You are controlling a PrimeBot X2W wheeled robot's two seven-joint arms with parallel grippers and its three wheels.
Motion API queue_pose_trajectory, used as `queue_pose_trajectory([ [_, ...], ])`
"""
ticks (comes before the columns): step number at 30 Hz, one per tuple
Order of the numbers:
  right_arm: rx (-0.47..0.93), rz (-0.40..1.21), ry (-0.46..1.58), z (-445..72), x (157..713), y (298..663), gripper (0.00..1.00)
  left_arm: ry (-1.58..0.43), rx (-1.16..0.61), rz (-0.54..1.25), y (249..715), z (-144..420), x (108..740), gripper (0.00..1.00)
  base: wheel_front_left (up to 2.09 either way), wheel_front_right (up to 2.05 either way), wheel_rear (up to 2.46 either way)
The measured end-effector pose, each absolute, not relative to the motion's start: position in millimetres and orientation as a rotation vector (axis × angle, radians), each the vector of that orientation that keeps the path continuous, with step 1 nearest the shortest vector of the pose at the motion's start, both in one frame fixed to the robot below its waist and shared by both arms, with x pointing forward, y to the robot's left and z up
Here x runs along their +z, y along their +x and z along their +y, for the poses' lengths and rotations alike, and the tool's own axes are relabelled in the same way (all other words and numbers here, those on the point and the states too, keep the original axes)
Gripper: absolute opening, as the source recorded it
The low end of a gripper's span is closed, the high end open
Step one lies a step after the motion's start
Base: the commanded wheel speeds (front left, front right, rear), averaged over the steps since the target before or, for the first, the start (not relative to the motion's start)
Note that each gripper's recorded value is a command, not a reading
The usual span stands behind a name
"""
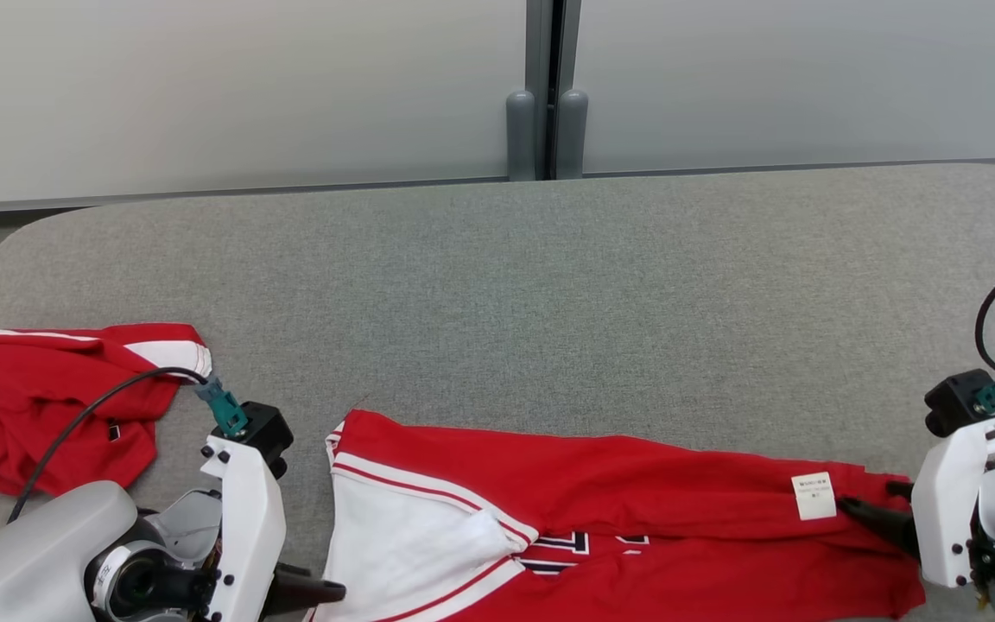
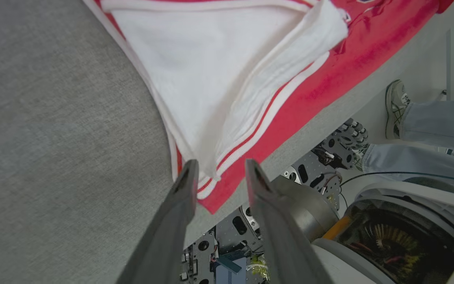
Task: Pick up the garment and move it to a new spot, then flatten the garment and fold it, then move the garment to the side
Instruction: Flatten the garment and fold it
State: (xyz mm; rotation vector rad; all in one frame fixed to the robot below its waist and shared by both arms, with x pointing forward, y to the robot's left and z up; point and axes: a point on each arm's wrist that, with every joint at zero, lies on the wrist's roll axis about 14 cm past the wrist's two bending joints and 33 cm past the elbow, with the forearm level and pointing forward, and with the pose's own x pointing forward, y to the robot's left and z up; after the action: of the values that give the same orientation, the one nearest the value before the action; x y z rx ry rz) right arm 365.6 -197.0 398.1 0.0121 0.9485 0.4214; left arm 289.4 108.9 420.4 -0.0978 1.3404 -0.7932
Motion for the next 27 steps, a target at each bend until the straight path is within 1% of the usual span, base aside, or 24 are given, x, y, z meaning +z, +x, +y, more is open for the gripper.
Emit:
queue_pose_trajectory([
  [6, 0.426, 0.950, 0.026, -197, 400, 356, 1.00, -0.084, -0.787, 1.318, 291, 112, 423, 1.00, 0.00, 0.00, 0.00],
  [13, 0.390, 0.904, 0.029, -214, 414, 346, 1.00, -0.088, -0.773, 1.196, 301, 115, 446, 1.00, 0.00, 0.00, 0.00],
  [17, 0.374, 0.774, 0.068, -216, 438, 357, 1.00, -0.101, -0.772, 1.054, 314, 113, 471, 1.00, 0.00, 0.00, 0.00],
  [20, 0.355, 0.648, 0.116, -217, 457, 370, 1.00, -0.103, -0.746, 0.918, 329, 116, 491, 1.00, 0.00, 0.00, 0.00],
  [23, 0.326, 0.518, 0.160, -219, 474, 381, 1.00, -0.110, -0.708, 0.761, 343, 120, 512, 1.00, 0.00, 0.00, 0.00],
  [24, 0.304, 0.447, 0.181, -222, 481, 384, 1.00, -0.137, -0.672, 0.644, 352, 121, 527, 1.00, 0.00, 0.00, 0.00],
  [27, 0.265, 0.325, 0.216, -226, 493, 390, 1.00, -0.164, -0.582, 0.467, 366, 133, 548, 1.00, 0.00, 0.00, 0.00],
])
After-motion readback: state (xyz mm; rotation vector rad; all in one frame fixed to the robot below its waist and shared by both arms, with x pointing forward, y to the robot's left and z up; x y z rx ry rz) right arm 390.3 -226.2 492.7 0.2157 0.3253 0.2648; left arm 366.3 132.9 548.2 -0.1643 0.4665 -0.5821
